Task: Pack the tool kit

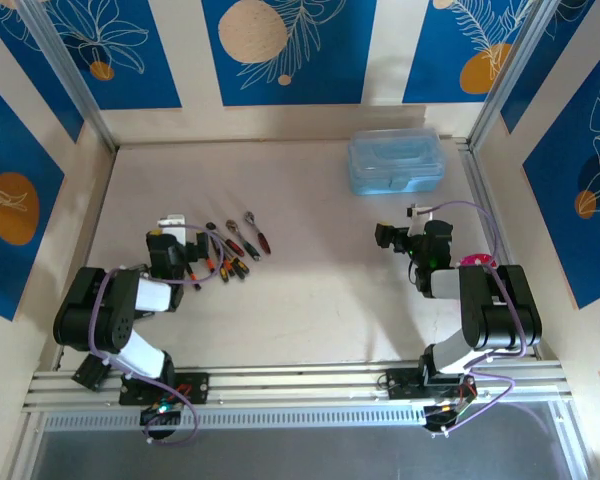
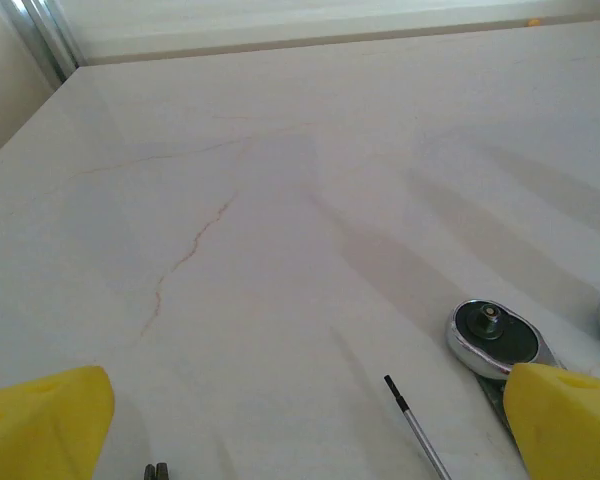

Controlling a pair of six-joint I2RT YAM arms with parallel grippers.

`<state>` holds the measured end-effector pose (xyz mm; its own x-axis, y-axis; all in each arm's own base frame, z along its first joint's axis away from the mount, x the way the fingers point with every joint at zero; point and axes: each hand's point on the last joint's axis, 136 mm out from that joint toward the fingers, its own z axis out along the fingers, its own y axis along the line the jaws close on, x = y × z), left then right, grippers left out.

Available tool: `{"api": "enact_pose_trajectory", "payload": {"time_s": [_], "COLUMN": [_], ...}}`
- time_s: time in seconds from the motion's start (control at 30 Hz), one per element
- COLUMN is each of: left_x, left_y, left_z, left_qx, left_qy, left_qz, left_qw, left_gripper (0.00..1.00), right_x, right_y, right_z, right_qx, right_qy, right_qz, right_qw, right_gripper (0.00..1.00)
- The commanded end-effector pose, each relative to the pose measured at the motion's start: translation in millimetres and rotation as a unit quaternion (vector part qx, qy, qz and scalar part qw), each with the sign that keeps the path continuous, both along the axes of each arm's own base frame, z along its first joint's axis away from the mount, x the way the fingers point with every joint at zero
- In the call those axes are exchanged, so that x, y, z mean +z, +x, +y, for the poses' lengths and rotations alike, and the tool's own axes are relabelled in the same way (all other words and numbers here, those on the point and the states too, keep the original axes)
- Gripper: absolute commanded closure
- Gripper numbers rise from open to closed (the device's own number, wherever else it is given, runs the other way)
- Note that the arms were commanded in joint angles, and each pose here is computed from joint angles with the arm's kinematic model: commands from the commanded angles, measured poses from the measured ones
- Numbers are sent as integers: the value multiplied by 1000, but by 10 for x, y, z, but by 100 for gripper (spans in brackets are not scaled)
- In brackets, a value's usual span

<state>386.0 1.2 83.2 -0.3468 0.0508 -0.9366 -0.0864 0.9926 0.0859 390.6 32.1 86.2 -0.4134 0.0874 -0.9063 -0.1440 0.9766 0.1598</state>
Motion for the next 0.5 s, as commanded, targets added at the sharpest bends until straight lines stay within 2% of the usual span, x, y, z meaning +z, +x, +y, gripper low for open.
{"api": "enact_pose_trajectory", "payload": {"time_s": [0.0, 0.4, 0.47], "left_x": [108, 104, 83], "left_y": [68, 73, 96], "left_z": [-27, -50, -159], "left_qx": [-7, -15, -48], "left_qy": [-2, 0, 0], "left_qz": [-19, -18, -8], "left_qw": [1000, 1000, 999], "left_gripper": [0, 0, 0], "right_x": [77, 81, 83], "right_y": [52, 59, 60], "right_z": [13, 7, 6], "right_qx": [8, 9, 9], "right_qy": [-4, 0, 0], "right_qz": [-11, -10, -10], "right_qw": [1000, 1000, 1000], "right_gripper": [1, 1, 1]}}
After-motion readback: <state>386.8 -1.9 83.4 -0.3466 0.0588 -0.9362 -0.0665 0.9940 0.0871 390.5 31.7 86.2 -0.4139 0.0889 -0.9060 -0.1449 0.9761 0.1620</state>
